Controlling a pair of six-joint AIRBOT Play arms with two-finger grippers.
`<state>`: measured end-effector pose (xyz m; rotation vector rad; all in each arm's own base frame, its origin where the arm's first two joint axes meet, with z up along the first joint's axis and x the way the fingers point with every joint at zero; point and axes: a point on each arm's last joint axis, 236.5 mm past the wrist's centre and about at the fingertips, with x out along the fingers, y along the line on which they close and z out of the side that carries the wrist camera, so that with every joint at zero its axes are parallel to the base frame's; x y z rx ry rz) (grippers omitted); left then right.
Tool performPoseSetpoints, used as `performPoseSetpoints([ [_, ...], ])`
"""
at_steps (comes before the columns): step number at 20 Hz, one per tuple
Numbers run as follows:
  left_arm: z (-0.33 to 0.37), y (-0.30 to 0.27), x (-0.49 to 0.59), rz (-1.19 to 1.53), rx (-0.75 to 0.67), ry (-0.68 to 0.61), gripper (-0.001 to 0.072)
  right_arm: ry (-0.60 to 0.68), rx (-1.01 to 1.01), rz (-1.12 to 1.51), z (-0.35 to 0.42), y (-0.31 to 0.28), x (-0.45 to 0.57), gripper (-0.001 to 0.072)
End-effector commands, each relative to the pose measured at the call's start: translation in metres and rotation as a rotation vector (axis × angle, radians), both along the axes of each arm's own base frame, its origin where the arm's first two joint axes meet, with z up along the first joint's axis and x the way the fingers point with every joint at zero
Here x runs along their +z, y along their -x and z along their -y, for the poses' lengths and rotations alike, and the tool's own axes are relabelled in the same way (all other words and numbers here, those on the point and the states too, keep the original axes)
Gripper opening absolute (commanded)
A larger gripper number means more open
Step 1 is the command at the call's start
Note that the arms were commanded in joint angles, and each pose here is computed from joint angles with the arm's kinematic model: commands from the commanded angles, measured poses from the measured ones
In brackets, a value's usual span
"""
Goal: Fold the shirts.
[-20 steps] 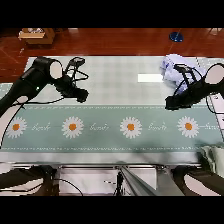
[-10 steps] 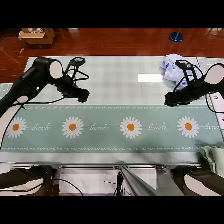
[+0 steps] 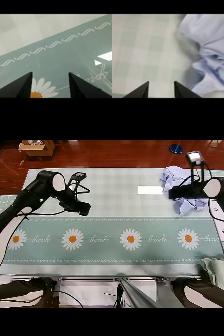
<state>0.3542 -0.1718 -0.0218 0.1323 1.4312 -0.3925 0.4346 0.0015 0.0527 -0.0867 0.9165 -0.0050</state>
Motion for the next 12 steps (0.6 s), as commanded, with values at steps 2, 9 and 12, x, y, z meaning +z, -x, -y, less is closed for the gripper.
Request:
performPoseSetpoints([
  [2, 0.004, -0.016, 0.009, 0.067, 0.003, 0.025, 0.0545, 0.018, -0.29, 0.097, 0.095, -0.03, -0.01, 0.0464],
  [9, 0.022, -0.047, 0.051, 0.201, 0.002, 0.106, 0.0545, -0.12, -0.533, 0.11, 0.187, -0.039, -0.046, 0.0592],
  [12, 0.03, -0.047, 0.057, 0.201, 0.008, 0.143, 0.0545, -0.132, -0.528, 0.125, 0.191, -0.053, -0.056, 0.0592],
])
